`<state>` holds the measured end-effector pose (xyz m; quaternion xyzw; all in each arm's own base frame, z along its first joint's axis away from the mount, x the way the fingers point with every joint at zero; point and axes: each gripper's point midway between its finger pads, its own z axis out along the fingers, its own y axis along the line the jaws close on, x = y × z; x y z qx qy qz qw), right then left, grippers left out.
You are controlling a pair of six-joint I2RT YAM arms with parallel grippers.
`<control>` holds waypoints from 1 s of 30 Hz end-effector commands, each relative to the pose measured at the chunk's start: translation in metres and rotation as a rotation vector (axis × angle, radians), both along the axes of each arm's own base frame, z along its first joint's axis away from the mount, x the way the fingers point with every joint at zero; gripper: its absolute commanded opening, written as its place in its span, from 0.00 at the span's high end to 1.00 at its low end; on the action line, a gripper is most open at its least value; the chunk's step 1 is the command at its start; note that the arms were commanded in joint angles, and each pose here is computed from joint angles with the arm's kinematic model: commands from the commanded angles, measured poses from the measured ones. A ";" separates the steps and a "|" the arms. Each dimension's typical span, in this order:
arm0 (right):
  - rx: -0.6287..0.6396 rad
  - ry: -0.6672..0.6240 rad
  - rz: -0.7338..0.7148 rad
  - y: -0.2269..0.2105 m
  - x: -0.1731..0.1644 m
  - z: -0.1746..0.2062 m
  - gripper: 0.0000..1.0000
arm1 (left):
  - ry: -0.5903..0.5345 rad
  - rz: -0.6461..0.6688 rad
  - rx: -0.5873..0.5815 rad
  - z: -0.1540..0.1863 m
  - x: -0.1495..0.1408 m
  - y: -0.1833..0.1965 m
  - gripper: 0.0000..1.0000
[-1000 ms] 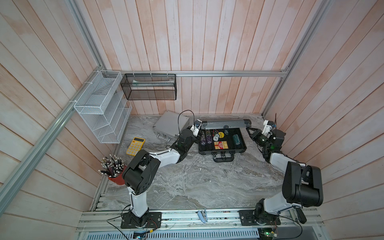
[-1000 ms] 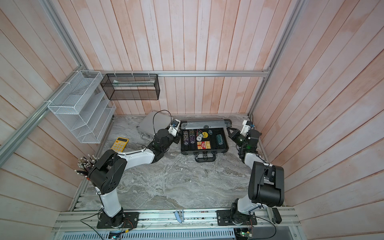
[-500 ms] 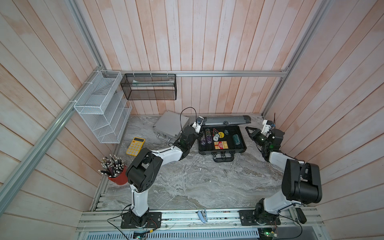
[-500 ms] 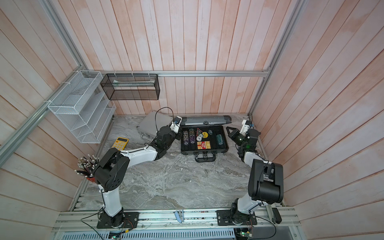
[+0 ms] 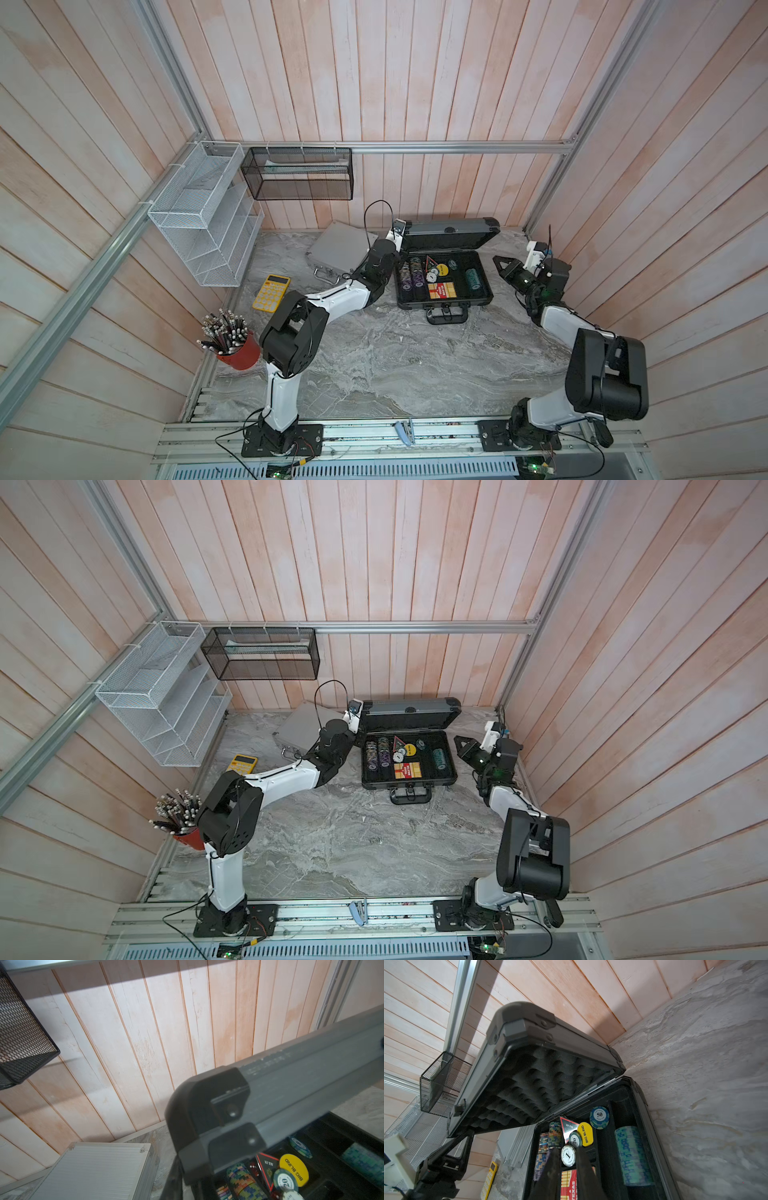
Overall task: Open the poker set cases
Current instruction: Open the case lid on the poker set case.
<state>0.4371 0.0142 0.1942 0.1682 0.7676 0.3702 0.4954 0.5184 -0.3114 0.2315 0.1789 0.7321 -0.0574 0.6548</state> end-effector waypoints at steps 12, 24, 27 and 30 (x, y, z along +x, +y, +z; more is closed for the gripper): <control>-0.107 0.195 -0.054 -0.005 -0.044 -0.071 0.81 | 0.245 -0.029 -0.087 -0.062 0.055 -0.010 1.00; -0.105 0.229 -0.060 -0.004 -0.054 -0.087 0.81 | 0.391 -0.103 -0.159 -0.111 0.087 -0.028 1.00; -0.106 0.235 -0.064 -0.004 -0.057 -0.090 0.81 | 0.421 -0.114 -0.171 -0.123 0.093 -0.033 1.00; -0.108 0.240 -0.066 -0.005 -0.059 -0.093 0.82 | 0.461 -0.134 -0.190 -0.132 0.096 -0.040 1.00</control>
